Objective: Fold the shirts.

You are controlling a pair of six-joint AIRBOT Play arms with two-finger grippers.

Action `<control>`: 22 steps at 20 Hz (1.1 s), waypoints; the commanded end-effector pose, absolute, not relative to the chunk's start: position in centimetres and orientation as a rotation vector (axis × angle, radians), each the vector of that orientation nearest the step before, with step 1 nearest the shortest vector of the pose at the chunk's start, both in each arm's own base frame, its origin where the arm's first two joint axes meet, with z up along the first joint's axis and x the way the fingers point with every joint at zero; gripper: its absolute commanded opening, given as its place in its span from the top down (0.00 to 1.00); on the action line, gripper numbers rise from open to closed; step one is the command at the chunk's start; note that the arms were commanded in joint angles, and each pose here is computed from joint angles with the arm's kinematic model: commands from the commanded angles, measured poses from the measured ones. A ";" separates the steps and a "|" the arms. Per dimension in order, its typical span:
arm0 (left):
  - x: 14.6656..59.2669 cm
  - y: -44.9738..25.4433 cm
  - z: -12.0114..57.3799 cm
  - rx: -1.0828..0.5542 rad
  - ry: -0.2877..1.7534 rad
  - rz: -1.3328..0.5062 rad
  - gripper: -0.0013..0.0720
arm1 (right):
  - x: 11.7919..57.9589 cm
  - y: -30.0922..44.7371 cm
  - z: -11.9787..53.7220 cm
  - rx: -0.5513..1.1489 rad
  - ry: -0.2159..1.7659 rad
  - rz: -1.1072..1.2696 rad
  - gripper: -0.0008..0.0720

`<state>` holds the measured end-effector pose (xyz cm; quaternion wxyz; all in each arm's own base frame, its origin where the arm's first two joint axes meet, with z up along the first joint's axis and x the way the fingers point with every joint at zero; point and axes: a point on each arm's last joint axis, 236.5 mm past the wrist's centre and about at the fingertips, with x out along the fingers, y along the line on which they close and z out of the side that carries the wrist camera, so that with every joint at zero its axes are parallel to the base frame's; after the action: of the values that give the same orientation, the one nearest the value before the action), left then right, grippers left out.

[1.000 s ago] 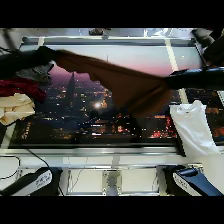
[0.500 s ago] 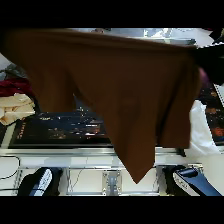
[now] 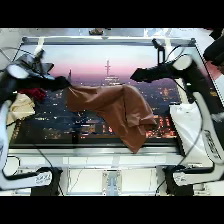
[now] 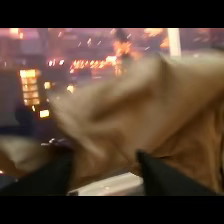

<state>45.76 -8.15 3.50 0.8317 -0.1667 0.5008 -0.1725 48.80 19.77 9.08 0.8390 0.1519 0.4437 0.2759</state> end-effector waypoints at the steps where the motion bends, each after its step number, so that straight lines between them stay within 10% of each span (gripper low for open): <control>1: 50.0 -7.2 0.2 -0.556 1.020 -0.314 0.24 | 54.0 19.1 7.7 0.392 0.835 0.524 0.36; 7: 51.7 9.1 11.9 -0.551 0.644 -0.100 0.31 | 46.8 2.8 17.4 0.046 0.925 0.257 0.38; 11: 50.9 8.7 6.4 -0.528 0.806 -0.111 0.34 | 37.0 -0.4 16.8 0.111 1.044 0.175 0.38; 19: 52.7 -2.2 -6.0 -0.377 1.119 -0.284 0.34 | 21.2 11.8 -1.9 1.018 1.269 0.142 0.38; 22: 54.3 -3.1 -6.7 -0.280 1.160 -0.266 0.34 | 17.6 15.0 -4.3 1.041 1.407 0.198 0.55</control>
<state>53.63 -1.86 -4.74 0.8301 -0.1773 0.5127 -0.1292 21.32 11.63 -1.68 0.7041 0.3931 0.5857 0.0818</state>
